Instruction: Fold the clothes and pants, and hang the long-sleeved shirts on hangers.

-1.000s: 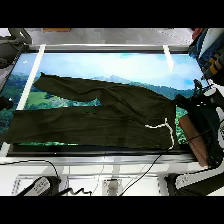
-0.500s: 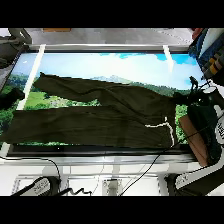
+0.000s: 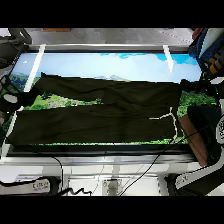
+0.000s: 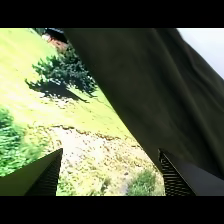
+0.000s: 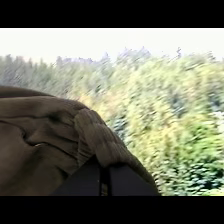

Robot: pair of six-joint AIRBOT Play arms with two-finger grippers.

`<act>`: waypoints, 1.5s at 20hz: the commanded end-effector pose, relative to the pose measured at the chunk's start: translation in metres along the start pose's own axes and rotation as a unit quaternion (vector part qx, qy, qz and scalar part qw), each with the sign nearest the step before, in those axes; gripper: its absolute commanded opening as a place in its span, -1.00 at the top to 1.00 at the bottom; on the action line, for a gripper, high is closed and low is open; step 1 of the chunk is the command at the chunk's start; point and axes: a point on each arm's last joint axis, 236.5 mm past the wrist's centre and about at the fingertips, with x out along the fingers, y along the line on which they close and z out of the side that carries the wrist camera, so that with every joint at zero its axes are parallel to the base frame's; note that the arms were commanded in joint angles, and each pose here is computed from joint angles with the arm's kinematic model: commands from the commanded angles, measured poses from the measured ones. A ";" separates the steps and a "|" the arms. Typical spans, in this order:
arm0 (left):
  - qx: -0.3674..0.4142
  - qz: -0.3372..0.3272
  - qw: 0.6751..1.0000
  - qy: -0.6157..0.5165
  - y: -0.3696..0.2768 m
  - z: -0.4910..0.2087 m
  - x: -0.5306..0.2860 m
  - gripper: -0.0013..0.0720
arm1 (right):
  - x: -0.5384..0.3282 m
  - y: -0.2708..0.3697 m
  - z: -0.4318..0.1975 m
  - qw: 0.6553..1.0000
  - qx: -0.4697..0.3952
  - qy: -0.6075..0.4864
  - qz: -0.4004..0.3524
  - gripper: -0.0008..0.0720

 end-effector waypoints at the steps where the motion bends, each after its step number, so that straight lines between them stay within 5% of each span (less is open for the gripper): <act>1: -0.038 0.017 0.999 -0.004 0.015 -0.010 0.028 -0.77 | -0.002 -0.016 0.010 0.999 -0.003 -0.018 -0.036 0.91; 13: -0.038 -0.012 0.999 0.004 -0.033 -0.023 0.125 -0.67 | -0.002 -0.015 0.007 0.999 0.005 -0.011 -0.034 0.91; 19: -0.076 -0.019 0.997 0.005 -0.040 -0.022 0.148 -0.17 | -0.002 -0.013 0.003 1.000 0.005 -0.002 -0.030 0.91; 22: -0.079 -0.019 0.997 0.006 -0.041 -0.023 0.149 0.87 | -0.002 -0.013 0.003 1.000 0.006 -0.002 -0.030 0.91; 25: -0.066 -0.024 0.998 -0.007 -0.046 -0.009 0.139 0.88 | -0.002 -0.012 0.002 1.000 0.006 -0.001 -0.028 0.91; 30: 0.096 -0.022 0.989 -0.111 -0.077 0.084 0.053 0.88 | -0.002 -0.010 -0.004 1.000 0.006 0.012 -0.024 0.91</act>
